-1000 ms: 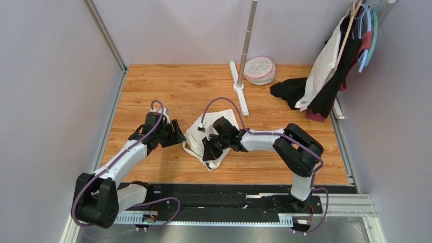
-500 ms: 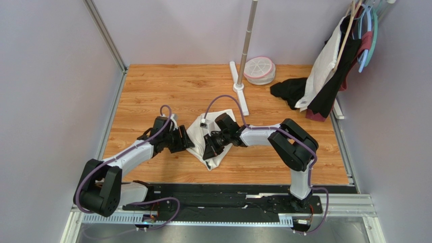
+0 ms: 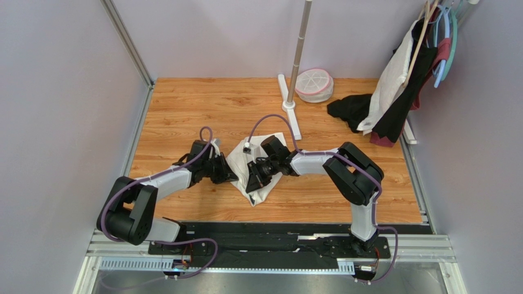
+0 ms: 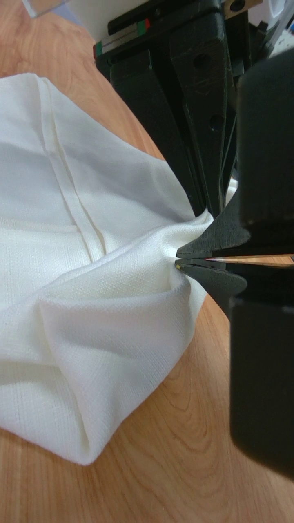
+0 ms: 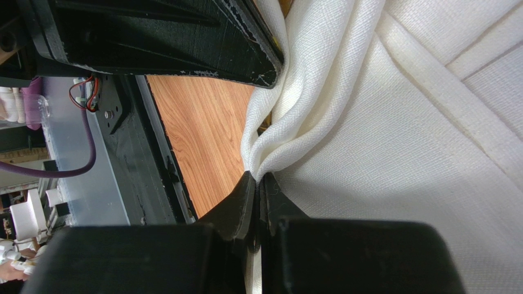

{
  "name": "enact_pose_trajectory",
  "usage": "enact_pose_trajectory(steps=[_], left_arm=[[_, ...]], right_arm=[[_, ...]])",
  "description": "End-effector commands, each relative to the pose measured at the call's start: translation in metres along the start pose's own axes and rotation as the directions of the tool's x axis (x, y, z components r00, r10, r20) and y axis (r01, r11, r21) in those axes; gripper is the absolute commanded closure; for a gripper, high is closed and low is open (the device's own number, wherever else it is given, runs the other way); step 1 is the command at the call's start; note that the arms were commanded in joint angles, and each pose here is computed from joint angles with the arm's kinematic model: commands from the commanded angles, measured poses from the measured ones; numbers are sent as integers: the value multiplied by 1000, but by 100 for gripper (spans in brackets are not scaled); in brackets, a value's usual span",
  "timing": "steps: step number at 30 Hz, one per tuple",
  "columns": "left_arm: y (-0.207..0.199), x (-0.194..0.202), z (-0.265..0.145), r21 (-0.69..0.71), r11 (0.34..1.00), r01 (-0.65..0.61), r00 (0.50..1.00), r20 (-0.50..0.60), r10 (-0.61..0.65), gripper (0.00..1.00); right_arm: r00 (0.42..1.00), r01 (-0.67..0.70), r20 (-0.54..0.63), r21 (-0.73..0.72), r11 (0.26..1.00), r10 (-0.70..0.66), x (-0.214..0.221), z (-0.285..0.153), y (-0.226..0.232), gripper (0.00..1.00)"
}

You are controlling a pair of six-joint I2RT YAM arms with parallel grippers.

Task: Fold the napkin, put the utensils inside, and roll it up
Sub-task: Roll the napkin with the utensil

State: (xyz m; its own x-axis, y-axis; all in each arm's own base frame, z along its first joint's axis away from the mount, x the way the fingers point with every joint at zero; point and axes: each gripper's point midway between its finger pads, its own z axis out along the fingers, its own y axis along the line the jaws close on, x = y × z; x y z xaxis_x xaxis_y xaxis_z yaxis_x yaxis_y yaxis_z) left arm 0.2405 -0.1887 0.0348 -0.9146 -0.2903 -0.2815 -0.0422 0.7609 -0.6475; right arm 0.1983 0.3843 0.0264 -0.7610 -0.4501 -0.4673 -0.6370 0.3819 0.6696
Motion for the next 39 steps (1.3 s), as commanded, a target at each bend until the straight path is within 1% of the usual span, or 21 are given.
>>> enact_pose_trajectory(steps=[1,5,12,14,16,17,18,19,20,21,22,24,27,32,35,39], left_arm=[[-25,-8,0,104,995,-12,1000,15,10,99],[-25,-12,3,114,993,9,999,33,-13,100],[-16,-5,14,104,994,24,1000,4,-24,100],[-23,-9,10,137,990,-13,999,32,8,100],[-36,-21,-2,163,985,-59,994,97,44,100],[-40,-26,-7,164,982,-94,990,119,74,95],[-40,-27,-12,149,983,-105,988,126,86,92],[-52,-37,-23,160,977,-139,979,170,111,90],[-53,-40,-28,150,975,-164,973,189,135,85],[-50,-40,-32,123,978,-166,970,198,140,83],[-56,-46,-41,126,974,-190,959,238,156,80],[-38,-40,-44,43,986,-158,964,223,145,80],[-21,-27,-44,-9,992,-129,972,195,128,80],[-5,-10,-42,-27,996,-87,981,174,91,83],[-2,-9,-44,-24,997,-78,977,198,81,84],[1,-6,-38,-23,997,-78,980,184,81,85]], right_arm=[[989,-61,-116,215,975,87,52,8,-57,100],[989,-66,-115,218,974,92,52,9,-58,100],[989,-74,-108,219,973,99,50,7,-58,100],[988,-82,-110,219,972,108,51,7,-60,100],[988,-82,-112,217,973,108,52,8,-60,100],[988,-83,-111,218,972,109,52,8,-61,100],[988,-83,-111,218,972,109,51,8,-61,100],[988,-83,-112,217,973,109,52,8,-60,100],[988,-82,-110,217,973,108,51,7,-60,100],[988,-84,-111,217,973,111,51,7,-60,100],[988,-85,-111,219,972,111,51,7,-61,100],[987,-86,-111,219,972,112,51,7,-61,100],[988,-85,-109,221,971,111,51,7,-61,100],[987,-87,-112,223,971,114,52,6,-61,100],[987,-88,-112,220,972,115,51,6,-60,100],[987,-91,-111,219,971,117,51,7,-60,100]])
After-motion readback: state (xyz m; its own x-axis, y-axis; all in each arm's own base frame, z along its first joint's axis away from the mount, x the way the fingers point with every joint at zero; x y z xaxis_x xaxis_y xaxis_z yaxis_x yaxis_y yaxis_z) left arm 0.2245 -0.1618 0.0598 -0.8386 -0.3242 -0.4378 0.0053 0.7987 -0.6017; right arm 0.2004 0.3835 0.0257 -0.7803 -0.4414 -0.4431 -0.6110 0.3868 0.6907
